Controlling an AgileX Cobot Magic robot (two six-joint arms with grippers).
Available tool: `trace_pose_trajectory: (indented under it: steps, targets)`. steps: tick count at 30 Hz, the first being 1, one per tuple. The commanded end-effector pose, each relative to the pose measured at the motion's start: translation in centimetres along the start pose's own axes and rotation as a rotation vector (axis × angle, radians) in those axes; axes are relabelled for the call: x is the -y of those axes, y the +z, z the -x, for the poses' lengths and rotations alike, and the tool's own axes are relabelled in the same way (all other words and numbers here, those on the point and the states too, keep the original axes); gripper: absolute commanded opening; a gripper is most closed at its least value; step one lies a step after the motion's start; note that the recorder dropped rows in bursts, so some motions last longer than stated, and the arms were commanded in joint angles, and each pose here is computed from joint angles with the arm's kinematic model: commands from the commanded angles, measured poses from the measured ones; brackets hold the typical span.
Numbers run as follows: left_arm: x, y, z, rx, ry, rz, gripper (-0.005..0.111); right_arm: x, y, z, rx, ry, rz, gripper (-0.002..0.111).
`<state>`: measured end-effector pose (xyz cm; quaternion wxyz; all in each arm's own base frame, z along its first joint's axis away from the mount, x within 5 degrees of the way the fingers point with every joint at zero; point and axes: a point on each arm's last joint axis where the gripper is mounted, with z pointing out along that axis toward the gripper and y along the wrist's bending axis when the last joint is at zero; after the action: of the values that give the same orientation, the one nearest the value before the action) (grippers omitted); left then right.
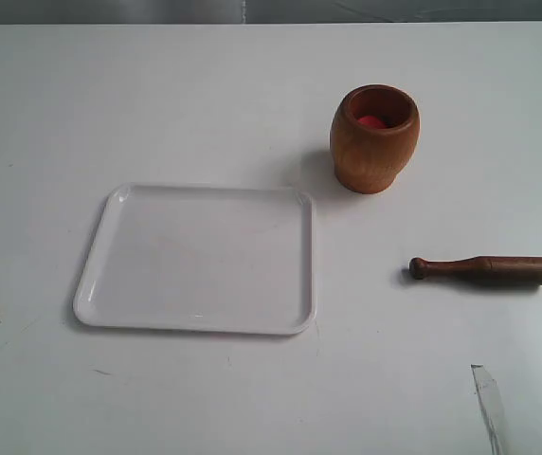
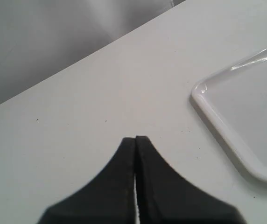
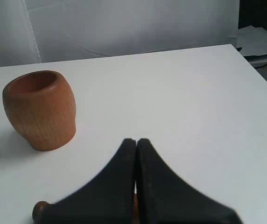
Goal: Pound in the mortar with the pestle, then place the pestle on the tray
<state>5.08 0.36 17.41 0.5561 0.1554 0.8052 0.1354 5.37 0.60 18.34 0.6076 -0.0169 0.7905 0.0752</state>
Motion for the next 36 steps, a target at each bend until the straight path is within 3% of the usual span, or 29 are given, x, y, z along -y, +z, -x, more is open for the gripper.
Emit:
trace_pose_trajectory:
  steps: [1, 10, 17, 27, 31, 36]
  targets:
    - [0.1, 0.0, 0.0, 0.007, -0.012, -0.008, 0.000, 0.0, 0.0, 0.0, 0.006, 0.011, 0.004, 0.000]
    - [0.1, 0.0, 0.0, 0.007, -0.012, -0.008, 0.000, 0.0, 0.0, 0.6, 0.072, -0.070, -0.003, 0.000]
    - [0.1, 0.0, 0.0, 0.007, -0.012, -0.008, 0.000, -1.0, -0.9, 3.7, 0.430, 0.079, 0.129, 0.000]
    - [0.1, 0.0, 0.0, 0.007, -0.012, -0.008, 0.000, -1.7, -4.5, 7.6, 1.005, 0.108, 0.282, 0.000]
    - [0.1, 0.0, 0.0, 0.007, -0.012, -0.008, 0.000, -1.4, -5.4, 8.1, 1.106, 0.211, 0.326, 0.000]
    - [0.1, 0.0, 0.0, 0.007, -0.012, -0.008, 0.000, -2.0, -4.8, 9.4, 1.089, -0.110, 0.186, 0.000]
